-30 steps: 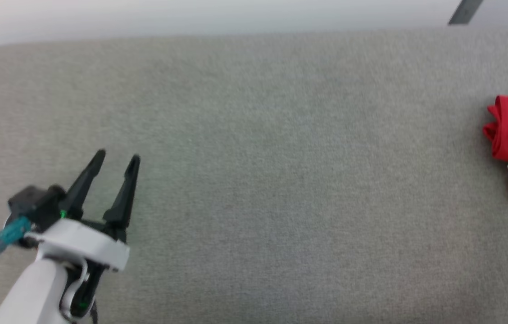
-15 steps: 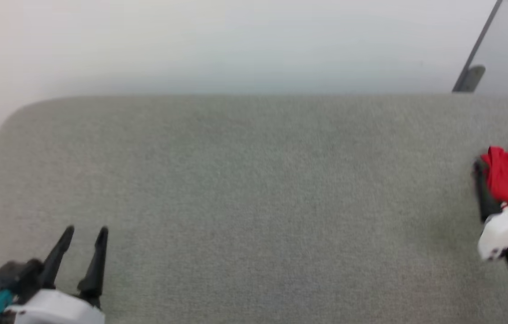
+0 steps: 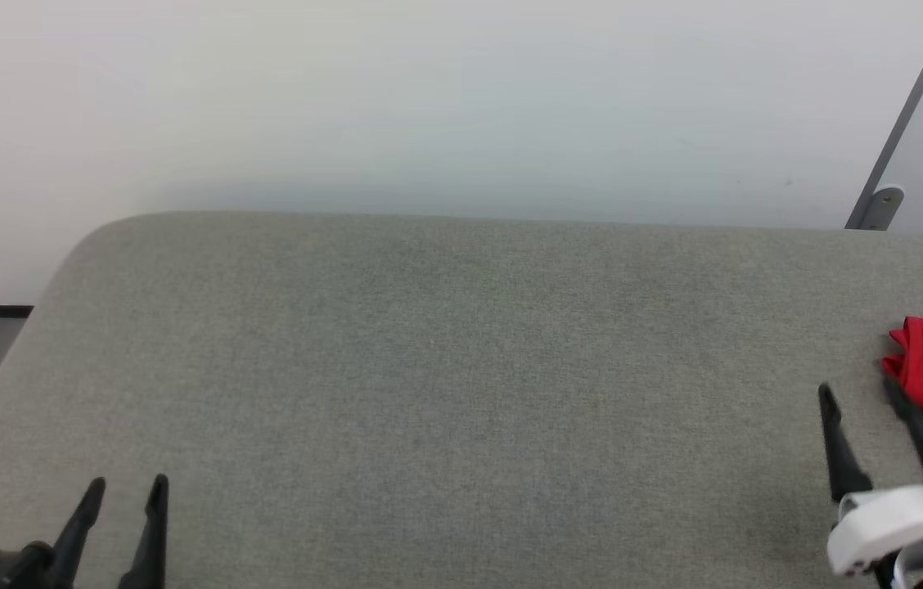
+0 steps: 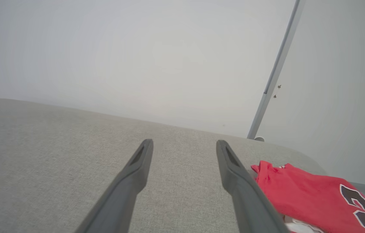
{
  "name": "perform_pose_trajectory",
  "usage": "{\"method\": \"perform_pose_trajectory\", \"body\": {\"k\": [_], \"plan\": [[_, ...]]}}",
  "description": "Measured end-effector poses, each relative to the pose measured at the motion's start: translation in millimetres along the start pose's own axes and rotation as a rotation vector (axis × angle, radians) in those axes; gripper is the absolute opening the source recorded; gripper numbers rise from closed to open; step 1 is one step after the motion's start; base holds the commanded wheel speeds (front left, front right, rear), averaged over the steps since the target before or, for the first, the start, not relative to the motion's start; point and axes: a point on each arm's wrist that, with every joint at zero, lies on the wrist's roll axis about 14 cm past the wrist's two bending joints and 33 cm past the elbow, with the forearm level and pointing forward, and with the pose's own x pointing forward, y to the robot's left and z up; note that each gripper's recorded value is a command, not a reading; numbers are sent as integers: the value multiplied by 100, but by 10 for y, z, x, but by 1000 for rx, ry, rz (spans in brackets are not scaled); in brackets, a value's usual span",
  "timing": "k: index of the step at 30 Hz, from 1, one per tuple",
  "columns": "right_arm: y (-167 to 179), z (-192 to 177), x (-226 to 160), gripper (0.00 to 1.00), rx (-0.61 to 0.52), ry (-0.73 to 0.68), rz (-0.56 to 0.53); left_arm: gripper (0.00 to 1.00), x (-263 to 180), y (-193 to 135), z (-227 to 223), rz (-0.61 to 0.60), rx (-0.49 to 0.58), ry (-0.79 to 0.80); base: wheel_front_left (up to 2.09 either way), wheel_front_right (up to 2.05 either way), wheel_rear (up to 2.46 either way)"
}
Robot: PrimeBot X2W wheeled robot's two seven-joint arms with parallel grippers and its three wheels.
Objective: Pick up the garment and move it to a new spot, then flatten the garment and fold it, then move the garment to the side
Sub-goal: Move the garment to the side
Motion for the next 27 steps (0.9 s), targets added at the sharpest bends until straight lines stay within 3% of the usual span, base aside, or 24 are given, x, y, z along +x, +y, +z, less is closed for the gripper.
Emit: {"method": "perform_pose_trajectory", "body": {"k": [27], "plan": [[230,-121,-441,100,82,12,-13,100,3,-10,8,12,0,-11,0,0,0]]}}
